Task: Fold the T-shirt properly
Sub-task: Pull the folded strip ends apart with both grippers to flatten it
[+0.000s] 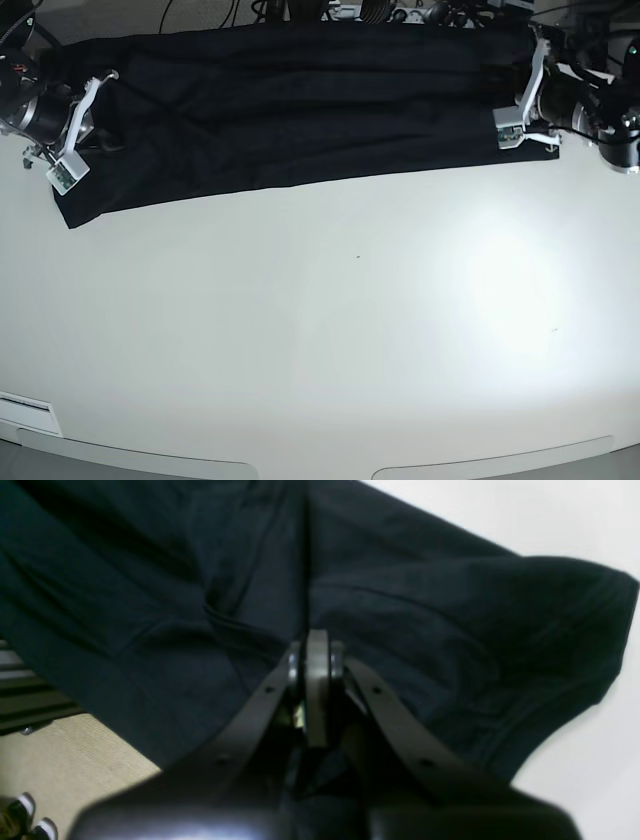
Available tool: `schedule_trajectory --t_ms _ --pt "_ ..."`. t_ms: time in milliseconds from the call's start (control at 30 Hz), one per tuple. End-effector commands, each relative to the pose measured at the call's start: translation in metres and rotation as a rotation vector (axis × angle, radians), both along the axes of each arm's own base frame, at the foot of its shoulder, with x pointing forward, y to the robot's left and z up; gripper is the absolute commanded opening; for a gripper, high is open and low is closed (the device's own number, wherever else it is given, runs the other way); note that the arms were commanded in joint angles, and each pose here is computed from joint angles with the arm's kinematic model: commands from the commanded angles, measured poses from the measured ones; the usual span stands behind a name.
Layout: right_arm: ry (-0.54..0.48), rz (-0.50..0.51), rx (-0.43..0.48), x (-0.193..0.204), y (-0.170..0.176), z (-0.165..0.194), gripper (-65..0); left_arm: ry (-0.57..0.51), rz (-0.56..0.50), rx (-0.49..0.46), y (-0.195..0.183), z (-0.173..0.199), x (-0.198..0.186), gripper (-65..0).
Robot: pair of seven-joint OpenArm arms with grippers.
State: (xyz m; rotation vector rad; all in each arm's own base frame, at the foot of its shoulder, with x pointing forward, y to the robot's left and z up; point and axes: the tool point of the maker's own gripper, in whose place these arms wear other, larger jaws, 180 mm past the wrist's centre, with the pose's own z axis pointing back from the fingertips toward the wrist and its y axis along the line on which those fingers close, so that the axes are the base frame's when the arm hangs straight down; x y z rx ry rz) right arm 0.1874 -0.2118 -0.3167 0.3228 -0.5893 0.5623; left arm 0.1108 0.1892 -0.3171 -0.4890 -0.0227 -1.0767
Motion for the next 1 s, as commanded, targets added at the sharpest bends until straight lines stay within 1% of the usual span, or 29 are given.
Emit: schedule_trajectory --t_ms 0,100,200,233,333,433,567,667,733,833,967 --pt "-0.033 0.002 0.007 0.006 -0.002 0.008 -65.0 -0.027 0.007 0.032 0.007 0.002 0.005 -65.0" --pt "-0.024 -0.018 0.021 0.007 -0.006 0.003 -65.0 -0.067 0.041 0.088 0.013 -0.011 0.007 -65.0" --pt "0.017 -0.043 0.047 0.004 -0.008 -0.012 -65.0 -0.081 0.062 0.087 0.009 -0.024 0.002 -65.0" --pt "0.034 -0.050 0.044 0.002 -0.009 -0.021 -65.0 -0.077 0.071 0.086 0.008 -0.029 -0.002 -65.0" --pt "0.058 -0.054 -0.019 0.001 -0.016 -0.052 -65.0 -0.070 0.102 0.089 0.007 -0.044 -0.010 -65.0" --pt "0.101 -0.025 -0.085 -0.002 -0.018 -0.076 -65.0 -0.084 0.107 0.119 0.017 -0.061 -0.014 -65.0" --pt "0.103 -0.013 -0.094 0.000 -0.016 -0.078 -65.0 -0.128 0.132 0.196 0.043 -0.083 -0.005 -65.0" --pt "0.094 -0.016 -0.100 0.004 -0.017 -0.076 -65.0 -0.187 0.168 0.225 0.060 -0.090 0.014 -65.0" --pt "0.086 -0.033 -0.096 0.009 -0.018 -0.075 -65.0 -0.220 0.207 0.225 0.069 -0.090 0.032 -65.0" --pt "0.083 -0.043 -0.096 0.010 -0.018 -0.074 -65.0 -0.268 0.275 0.191 0.071 -0.087 0.063 -65.0" --pt "0.080 -0.044 -0.094 0.011 -0.018 -0.074 -65.0 -0.302 0.325 0.105 0.056 -0.086 0.095 -65.0"
